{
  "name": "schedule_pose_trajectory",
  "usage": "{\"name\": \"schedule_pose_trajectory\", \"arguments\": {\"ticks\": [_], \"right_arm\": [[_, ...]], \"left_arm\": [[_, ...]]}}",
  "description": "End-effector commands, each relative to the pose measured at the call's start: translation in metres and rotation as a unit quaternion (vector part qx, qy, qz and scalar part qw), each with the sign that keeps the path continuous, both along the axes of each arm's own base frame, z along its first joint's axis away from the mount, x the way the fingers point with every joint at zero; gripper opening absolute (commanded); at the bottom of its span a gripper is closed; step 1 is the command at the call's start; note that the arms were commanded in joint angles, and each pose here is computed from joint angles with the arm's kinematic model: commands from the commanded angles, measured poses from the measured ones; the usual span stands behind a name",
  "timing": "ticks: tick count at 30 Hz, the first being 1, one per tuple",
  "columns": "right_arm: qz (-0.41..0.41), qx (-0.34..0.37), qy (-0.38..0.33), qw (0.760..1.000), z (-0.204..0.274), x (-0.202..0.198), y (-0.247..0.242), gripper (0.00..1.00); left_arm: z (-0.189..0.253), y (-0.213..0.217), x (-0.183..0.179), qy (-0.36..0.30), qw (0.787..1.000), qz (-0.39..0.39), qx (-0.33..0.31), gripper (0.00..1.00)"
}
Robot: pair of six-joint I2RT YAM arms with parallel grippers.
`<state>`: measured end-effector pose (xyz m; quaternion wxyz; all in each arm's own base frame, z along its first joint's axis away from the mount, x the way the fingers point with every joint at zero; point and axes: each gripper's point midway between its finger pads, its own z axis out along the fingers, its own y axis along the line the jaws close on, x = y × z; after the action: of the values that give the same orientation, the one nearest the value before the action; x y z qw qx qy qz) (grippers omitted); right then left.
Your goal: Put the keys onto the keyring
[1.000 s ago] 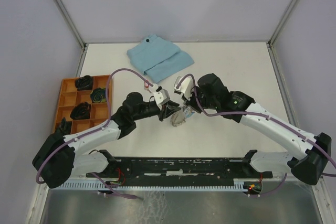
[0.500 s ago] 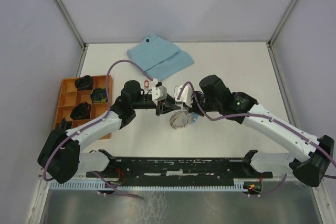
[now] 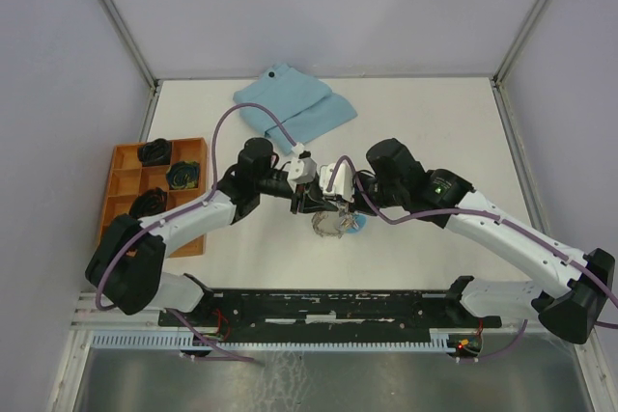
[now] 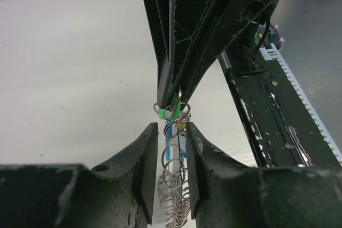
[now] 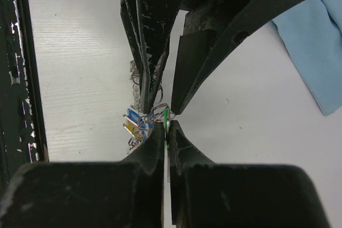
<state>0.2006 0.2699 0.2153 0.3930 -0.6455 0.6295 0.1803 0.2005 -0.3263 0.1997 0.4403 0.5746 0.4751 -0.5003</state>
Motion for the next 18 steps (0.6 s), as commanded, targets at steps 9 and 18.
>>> {"name": "schedule_pose_trajectory", "arguments": {"ticks": [9, 18], "right_arm": [[0.017, 0.045, -0.042, 0.998, 0.037, 0.004, 0.011, 0.01], [-0.023, 0.031, -0.034, 0.999, 0.036, 0.004, -0.004, 0.01]], "left_arm": [[0.01, -0.008, -0.005, -0.005, 0.999, -0.049, -0.011, 0.2], [0.007, -0.006, 0.01, -0.001, 1.0, 0.009, 0.017, 0.03]]}}
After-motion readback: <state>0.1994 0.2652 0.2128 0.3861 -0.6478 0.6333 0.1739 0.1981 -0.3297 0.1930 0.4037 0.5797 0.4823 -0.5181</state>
